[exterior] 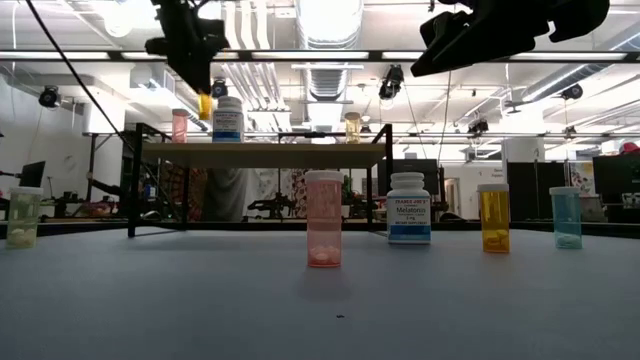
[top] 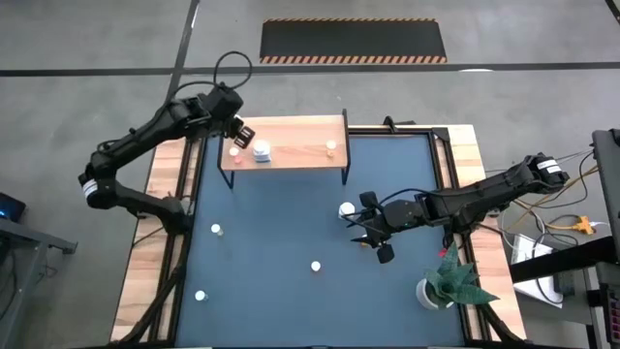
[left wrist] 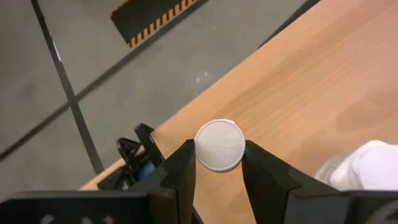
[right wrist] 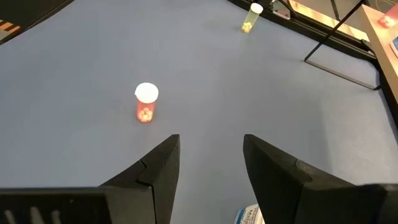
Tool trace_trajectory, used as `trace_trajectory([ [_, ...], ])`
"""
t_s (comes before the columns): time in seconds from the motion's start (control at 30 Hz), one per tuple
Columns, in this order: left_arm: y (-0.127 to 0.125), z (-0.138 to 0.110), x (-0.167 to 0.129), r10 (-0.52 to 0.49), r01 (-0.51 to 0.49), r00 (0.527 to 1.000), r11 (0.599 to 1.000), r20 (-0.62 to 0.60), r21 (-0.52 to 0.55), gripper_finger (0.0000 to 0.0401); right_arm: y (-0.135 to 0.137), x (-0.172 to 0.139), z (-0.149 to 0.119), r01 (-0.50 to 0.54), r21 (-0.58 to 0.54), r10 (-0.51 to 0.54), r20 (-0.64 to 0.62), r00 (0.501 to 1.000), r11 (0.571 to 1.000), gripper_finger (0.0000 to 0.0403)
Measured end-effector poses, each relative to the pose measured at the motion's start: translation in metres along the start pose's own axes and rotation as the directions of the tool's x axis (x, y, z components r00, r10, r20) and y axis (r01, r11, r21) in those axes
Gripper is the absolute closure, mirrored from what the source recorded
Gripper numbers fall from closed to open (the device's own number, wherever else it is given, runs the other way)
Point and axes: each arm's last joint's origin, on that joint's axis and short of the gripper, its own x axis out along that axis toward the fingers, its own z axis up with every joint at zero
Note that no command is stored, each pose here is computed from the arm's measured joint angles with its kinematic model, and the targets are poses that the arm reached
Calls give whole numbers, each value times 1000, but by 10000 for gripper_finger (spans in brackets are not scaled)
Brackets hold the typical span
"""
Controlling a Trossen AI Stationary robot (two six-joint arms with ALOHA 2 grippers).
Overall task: Pick and place medicine bottles onto shelf by color
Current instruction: Put the left orange pill bottle on the shelf
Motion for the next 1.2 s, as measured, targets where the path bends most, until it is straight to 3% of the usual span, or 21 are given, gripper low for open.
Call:
trace_trajectory([
  [0.57, -13, -28, 38, 20, -24, 995, 999, -94, -48, 303, 0, 0, 0, 0, 8, 0, -1, 1000, 1000, 234],
  [1.2, -15, -31, 40, -10, 5, 994, 999, -113, -52, 294, 0, 0, -1, -1, 8, 1, -4, 1000, 1000, 234],
])
